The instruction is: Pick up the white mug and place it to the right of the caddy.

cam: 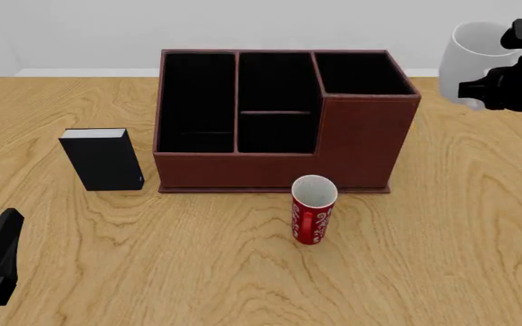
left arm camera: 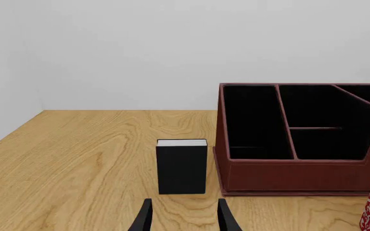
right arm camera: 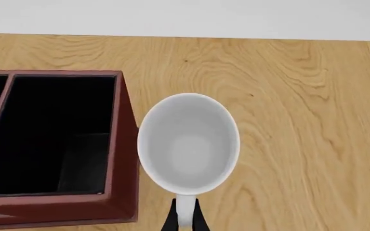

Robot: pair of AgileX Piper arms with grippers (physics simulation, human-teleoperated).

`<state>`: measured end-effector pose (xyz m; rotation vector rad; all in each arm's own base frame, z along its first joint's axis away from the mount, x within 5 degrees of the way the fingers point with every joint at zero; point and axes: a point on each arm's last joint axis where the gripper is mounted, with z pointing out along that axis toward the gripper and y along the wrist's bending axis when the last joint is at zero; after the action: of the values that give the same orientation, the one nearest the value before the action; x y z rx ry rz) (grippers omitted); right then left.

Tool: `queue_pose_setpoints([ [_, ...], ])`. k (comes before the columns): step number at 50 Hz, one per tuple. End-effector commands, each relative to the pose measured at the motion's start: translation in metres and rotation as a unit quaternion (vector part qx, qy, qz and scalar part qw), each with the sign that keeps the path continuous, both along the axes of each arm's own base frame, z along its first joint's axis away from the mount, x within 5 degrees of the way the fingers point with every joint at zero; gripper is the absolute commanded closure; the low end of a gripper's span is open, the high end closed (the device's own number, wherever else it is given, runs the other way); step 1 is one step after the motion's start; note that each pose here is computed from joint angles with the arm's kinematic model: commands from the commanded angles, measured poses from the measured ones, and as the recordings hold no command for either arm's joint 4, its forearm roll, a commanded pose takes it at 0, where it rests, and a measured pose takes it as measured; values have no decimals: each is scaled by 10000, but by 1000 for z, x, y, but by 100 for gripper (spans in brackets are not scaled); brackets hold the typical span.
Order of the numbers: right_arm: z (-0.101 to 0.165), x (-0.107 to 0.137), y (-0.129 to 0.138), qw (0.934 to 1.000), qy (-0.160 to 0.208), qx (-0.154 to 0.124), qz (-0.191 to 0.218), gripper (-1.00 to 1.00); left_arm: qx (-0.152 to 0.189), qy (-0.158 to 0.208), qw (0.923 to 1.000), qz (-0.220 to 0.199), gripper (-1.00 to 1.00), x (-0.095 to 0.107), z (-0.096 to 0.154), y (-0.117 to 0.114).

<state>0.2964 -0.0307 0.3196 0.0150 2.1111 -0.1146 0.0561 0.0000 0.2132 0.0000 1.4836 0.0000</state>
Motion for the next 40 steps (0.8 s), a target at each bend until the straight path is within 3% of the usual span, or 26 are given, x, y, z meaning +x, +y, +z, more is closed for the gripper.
queue_pose_setpoints([
  [1,-14,9,-1,10000,13,50,-27,100,0,0,10000,0,-100,0,0,0],
  [40,-58,18,-5,9995,223,193,-151,100,0,0,10000,0,-100,0,0,0],
])
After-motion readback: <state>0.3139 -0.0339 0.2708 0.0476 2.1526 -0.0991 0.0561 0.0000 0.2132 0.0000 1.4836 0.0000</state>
